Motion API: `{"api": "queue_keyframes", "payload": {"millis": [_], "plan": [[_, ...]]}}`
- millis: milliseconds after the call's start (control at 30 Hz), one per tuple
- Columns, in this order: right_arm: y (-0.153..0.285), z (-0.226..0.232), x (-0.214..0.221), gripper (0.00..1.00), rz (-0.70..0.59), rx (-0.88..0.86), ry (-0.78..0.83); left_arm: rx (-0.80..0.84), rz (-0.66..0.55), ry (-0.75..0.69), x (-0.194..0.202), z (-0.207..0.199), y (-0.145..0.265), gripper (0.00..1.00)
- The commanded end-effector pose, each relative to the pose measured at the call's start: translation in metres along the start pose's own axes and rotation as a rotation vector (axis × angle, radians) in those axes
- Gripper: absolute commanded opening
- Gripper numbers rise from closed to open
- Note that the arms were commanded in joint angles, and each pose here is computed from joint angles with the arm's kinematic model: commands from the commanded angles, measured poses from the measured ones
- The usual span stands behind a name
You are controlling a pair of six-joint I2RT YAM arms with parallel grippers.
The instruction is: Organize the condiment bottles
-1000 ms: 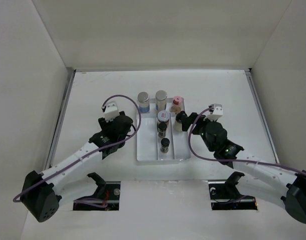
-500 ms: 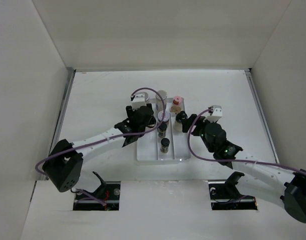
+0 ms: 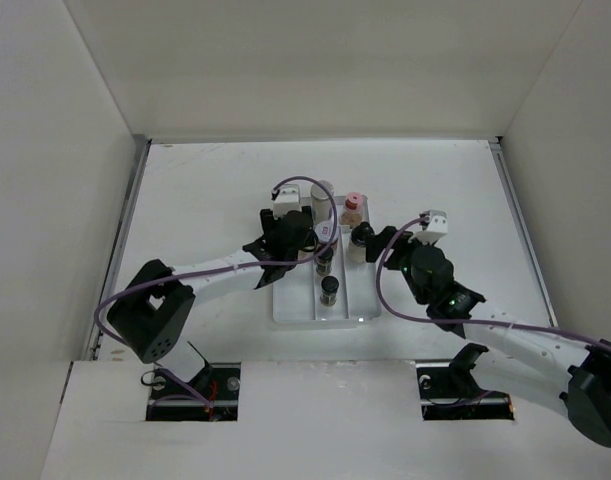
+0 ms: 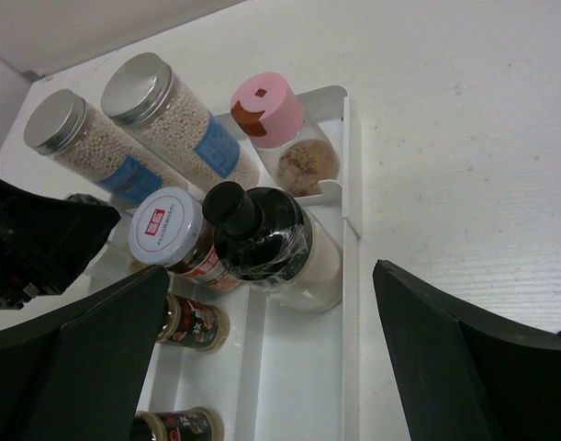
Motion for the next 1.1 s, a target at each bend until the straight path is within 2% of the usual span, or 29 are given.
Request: {"api": "queue_keyframes", "payload": {"millis": [0, 67, 100, 367, 567, 733, 833, 967, 1067], "plan": [[0.002, 0.0, -0.018, 1.0, -0.084, 0.007, -0.042, 0.006, -0.044, 0.017, -0.009, -0.004, -0.001, 0.68], [0.003, -0.003, -0.022, 1.0, -0.104, 0.022, -0.043, 0.014, -0.065, 0.027, -0.015, -0.005, 0.003, 0.82], [0.004, -0.004, -0.024, 1.0, -0.111, 0.029, -0.045, 0.016, -0.077, 0.031, -0.019, -0.004, 0.006, 1.0], [0.007, -0.007, -0.049, 1.0, -0.168, 0.053, -0.073, 0.06, -0.24, 0.104, -0.07, 0.004, 0.056, 1.0], [0.009, 0.003, -0.074, 1.0, -0.207, 0.046, -0.118, 0.053, -0.384, 0.259, -0.095, 0.042, 0.091, 1.0], [0.015, 0.003, -0.108, 1.0, -0.323, 0.056, -0.208, -0.059, -0.396, 0.418, -0.075, 0.097, 0.095, 1.0], [0.004, -0.024, -0.114, 1.0, -0.364, 0.148, -0.212, -0.146, -0.319, 0.488, -0.044, 0.128, 0.084, 1.0], [-0.008, -0.062, -0.102, 1.0, -0.373, 0.255, -0.223, -0.144, -0.245, 0.541, -0.013, 0.141, 0.078, 1.0], [-0.009, -0.082, -0.095, 1.0, -0.373, 0.293, -0.218, -0.129, -0.206, 0.53, 0.001, 0.141, 0.078, 1.0]]}}
Point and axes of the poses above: each gripper's point midway between its finger pads, its own y axis back along the fingers, its own z axis along the line the jaws close on, x = y × z, the point moved 3 cm from there along y, back along the fingers, and after that the axes turned 9 degrees about -y, right-handed, at the moved point
